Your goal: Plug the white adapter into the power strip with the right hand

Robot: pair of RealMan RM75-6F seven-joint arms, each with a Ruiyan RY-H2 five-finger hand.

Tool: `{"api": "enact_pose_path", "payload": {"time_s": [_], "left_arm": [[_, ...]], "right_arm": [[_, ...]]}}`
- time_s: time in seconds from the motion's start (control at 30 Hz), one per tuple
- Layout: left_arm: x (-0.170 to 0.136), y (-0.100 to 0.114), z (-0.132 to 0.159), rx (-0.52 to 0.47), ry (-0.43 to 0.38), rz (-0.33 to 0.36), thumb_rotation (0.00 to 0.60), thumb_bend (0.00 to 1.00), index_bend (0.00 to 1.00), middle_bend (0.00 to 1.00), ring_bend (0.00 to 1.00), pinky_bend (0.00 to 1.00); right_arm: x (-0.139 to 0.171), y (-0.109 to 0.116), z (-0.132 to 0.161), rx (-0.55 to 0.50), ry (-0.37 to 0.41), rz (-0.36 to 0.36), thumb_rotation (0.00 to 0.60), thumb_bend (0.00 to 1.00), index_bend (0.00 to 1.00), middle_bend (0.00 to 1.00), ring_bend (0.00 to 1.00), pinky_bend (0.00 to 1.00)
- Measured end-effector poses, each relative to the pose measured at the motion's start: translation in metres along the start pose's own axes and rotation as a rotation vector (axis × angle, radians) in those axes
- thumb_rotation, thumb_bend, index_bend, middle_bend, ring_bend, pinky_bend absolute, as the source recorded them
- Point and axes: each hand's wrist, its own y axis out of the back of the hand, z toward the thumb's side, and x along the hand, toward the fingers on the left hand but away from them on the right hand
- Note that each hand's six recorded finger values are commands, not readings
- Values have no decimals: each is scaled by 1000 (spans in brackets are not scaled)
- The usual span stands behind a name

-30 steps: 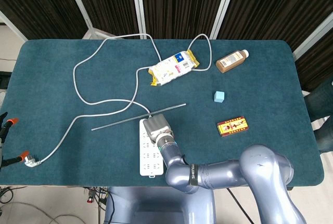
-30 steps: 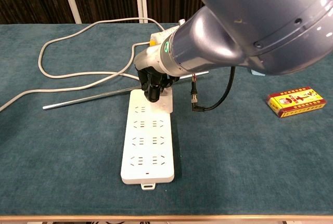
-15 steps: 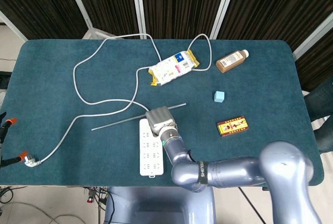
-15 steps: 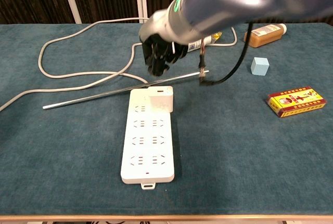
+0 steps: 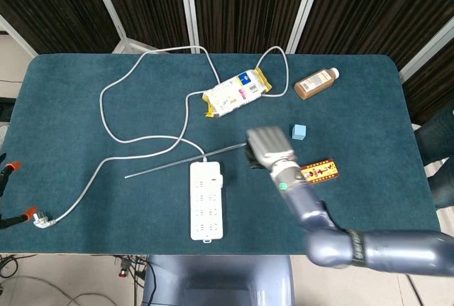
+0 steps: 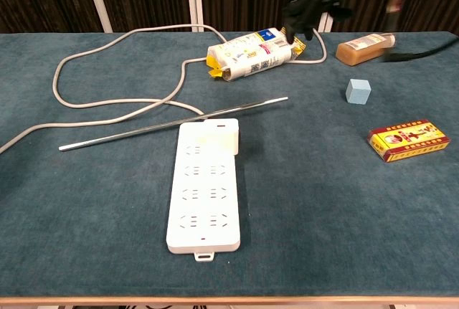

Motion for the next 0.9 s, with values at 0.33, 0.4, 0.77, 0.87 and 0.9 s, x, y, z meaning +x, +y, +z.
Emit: {"api": "enact_pose_path", "payload": {"time_s": [0.33,0.4,0.77,0.87,0.9], "left_arm": [[-3,-6,7,22,-16,-11,600,90,196,0,0,0],[-3,-7,8,25,-17,-11,600,90,196,0,0,0],[1,-2,2,31,-3,20,600,90,189,0,0,0],[2,-3,2,32,-3,15,600,90,182,0,0,0],[2,-4,2,33,-5,13,600,90,179,0,0,0]], "right_arm": [[74,-18,-98,5,-6,-111,600,374,0,0,0,272],[90,-26,-114,22,-14,-130,600,371,0,0,0,256],[195,-91,-218,235,-162,-311,600,370,0,0,0,217],[208,-101,-227,270,-194,-342,600,369,0,0,0,217],[209,-101,-229,279,-202,-355,600,369,0,0,0,217]]}}
